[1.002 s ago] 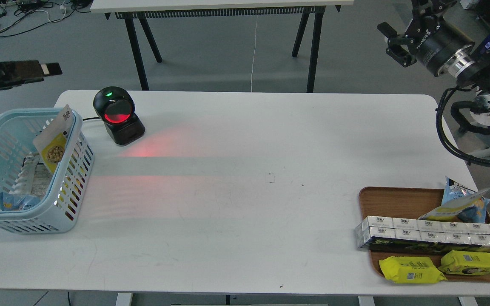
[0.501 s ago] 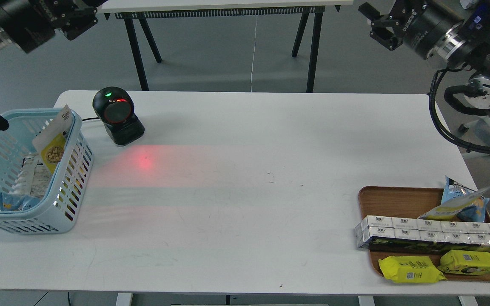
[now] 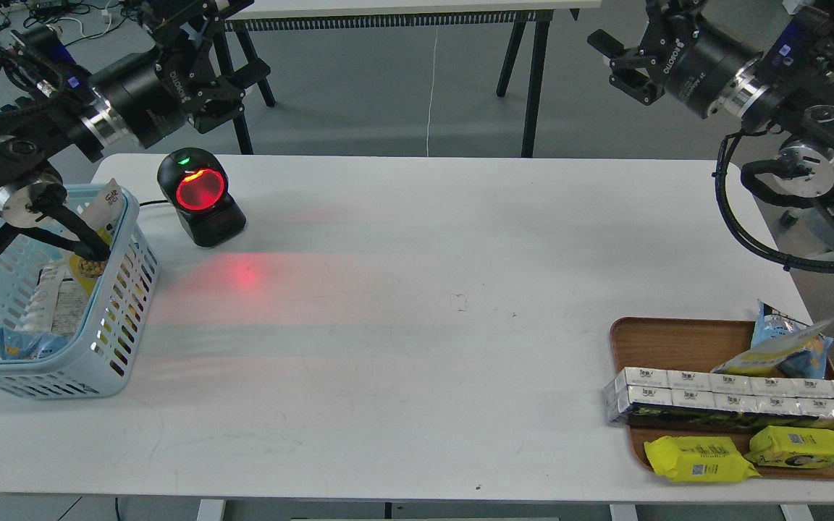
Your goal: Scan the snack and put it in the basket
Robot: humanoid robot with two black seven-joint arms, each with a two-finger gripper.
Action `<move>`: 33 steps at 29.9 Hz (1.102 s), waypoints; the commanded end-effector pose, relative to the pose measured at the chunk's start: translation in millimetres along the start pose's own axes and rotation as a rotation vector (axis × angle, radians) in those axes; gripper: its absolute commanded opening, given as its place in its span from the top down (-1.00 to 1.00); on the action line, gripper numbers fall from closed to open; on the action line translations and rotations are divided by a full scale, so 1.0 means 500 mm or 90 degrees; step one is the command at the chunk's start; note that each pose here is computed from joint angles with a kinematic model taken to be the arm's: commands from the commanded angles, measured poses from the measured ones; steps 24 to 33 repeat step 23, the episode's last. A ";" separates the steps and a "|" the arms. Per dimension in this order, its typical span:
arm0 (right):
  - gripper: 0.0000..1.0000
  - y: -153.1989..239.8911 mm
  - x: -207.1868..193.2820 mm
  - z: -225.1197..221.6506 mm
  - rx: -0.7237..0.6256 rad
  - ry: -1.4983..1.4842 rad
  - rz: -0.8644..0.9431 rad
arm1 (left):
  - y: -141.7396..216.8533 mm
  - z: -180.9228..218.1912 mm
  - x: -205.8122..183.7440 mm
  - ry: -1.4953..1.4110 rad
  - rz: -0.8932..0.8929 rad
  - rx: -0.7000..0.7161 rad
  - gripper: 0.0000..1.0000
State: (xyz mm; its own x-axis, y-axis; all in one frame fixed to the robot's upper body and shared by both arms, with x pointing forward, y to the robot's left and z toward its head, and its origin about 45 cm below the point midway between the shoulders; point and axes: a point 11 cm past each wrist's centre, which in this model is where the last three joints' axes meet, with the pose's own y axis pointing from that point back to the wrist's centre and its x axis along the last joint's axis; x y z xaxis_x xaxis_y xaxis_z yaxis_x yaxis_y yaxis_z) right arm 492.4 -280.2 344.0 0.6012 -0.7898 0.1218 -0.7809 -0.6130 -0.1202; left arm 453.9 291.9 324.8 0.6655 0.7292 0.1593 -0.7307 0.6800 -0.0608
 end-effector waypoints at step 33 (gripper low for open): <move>-0.98 0.083 -0.036 0.092 0.008 -0.119 0.019 | 0.096 -0.041 0.046 0.034 0.077 0.007 -1.00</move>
